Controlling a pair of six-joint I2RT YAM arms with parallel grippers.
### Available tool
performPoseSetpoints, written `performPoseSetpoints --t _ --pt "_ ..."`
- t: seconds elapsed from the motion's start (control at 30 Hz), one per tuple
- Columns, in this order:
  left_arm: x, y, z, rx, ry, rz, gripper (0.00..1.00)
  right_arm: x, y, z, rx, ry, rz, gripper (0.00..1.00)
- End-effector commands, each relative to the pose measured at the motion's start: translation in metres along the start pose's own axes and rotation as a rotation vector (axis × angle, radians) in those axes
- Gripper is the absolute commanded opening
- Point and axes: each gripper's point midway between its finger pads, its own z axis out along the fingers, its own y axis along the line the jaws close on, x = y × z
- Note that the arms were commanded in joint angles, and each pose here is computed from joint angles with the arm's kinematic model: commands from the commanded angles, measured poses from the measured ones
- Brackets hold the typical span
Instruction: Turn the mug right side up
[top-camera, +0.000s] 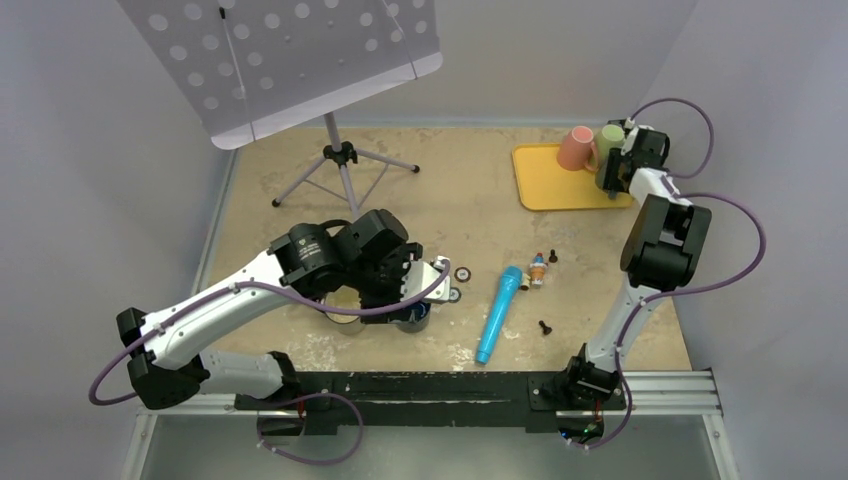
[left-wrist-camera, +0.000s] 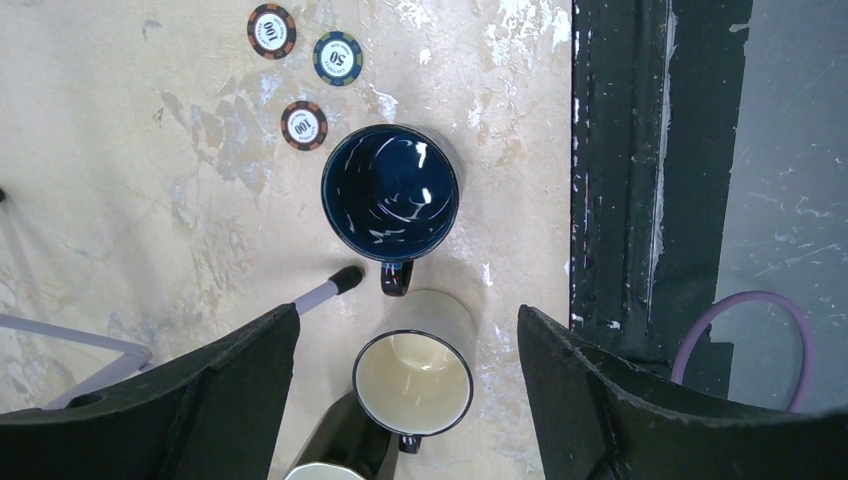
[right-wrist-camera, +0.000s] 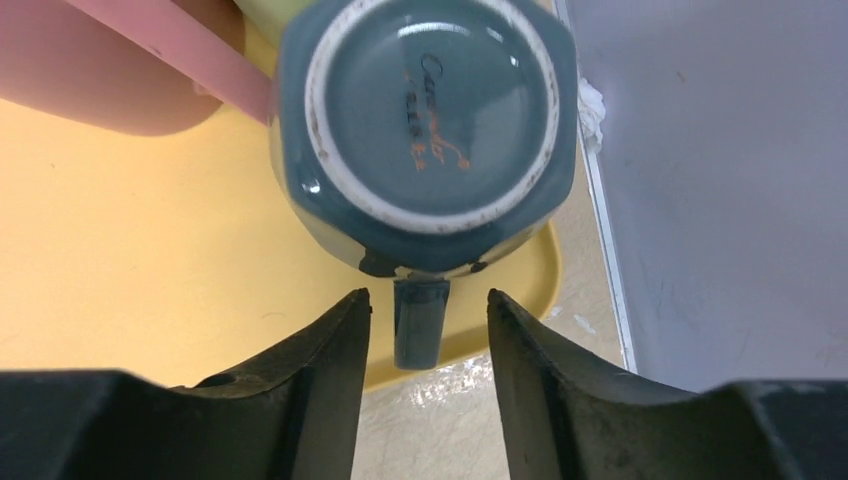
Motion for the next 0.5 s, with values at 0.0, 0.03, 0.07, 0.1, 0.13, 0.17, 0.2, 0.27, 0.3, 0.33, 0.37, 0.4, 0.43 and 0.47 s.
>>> performPoseSetpoints --t 0.0,0.03,0.07,0.1,0.13,0.17,0.2,0.27,0.3,0.33,0.37,0.4,0.43,0.47 --pt "-0.005 -0.001 -0.012 -0.014 -0.046 0.004 0.83 -0.022 0.004 0.003 -0.033 -0.035 -0.014 0.46" --pt "-0.006 0.000 -0.012 -0.016 -0.048 0.004 0.83 -0.021 0.004 0.005 -0.035 -0.026 -0.014 0.41" --pt "-0.006 -0.001 -0.013 -0.015 -0.048 0.004 0.84 -0.021 0.003 0.007 -0.031 -0.022 -0.011 0.34" --pt "-0.005 -0.001 -0.013 -0.015 -0.047 0.003 0.83 -0.021 0.001 0.007 -0.023 -0.023 -0.012 0.25" --pt "-0.006 -0.001 -0.013 -0.014 -0.049 0.002 0.84 -0.022 0.000 0.008 -0.017 -0.025 -0.013 0.21" --pt "-0.005 -0.002 -0.013 -0.012 -0.050 -0.004 0.83 -0.023 0.000 0.007 -0.014 -0.028 -0.021 0.15" --pt "-0.006 -0.003 -0.013 -0.007 -0.058 -0.011 0.83 -0.026 -0.001 0.004 -0.013 -0.033 -0.025 0.09" --pt "-0.008 -0.007 -0.012 0.008 -0.073 -0.030 0.83 -0.033 -0.002 -0.006 -0.020 -0.050 -0.029 0.00" --pt "-0.009 -0.010 -0.012 0.023 -0.083 -0.039 0.83 -0.041 -0.001 -0.015 -0.021 -0.078 -0.027 0.00" --pt "-0.011 -0.012 -0.013 0.031 -0.092 -0.051 0.83 -0.049 -0.002 -0.027 -0.019 -0.113 -0.020 0.00" --pt "-0.013 -0.012 -0.013 0.032 -0.106 -0.065 0.83 -0.057 -0.003 -0.041 -0.013 -0.147 -0.012 0.00" --pt "-0.015 -0.011 -0.015 0.033 -0.122 -0.081 0.83 -0.068 -0.005 -0.058 -0.009 -0.191 0.002 0.00" --pt "-0.018 -0.009 -0.016 0.033 -0.141 -0.103 0.83 -0.080 -0.005 -0.078 -0.010 -0.241 0.021 0.00" --pt "-0.021 -0.006 -0.018 0.029 -0.161 -0.134 0.83 -0.088 -0.004 -0.096 -0.011 -0.288 0.044 0.00"
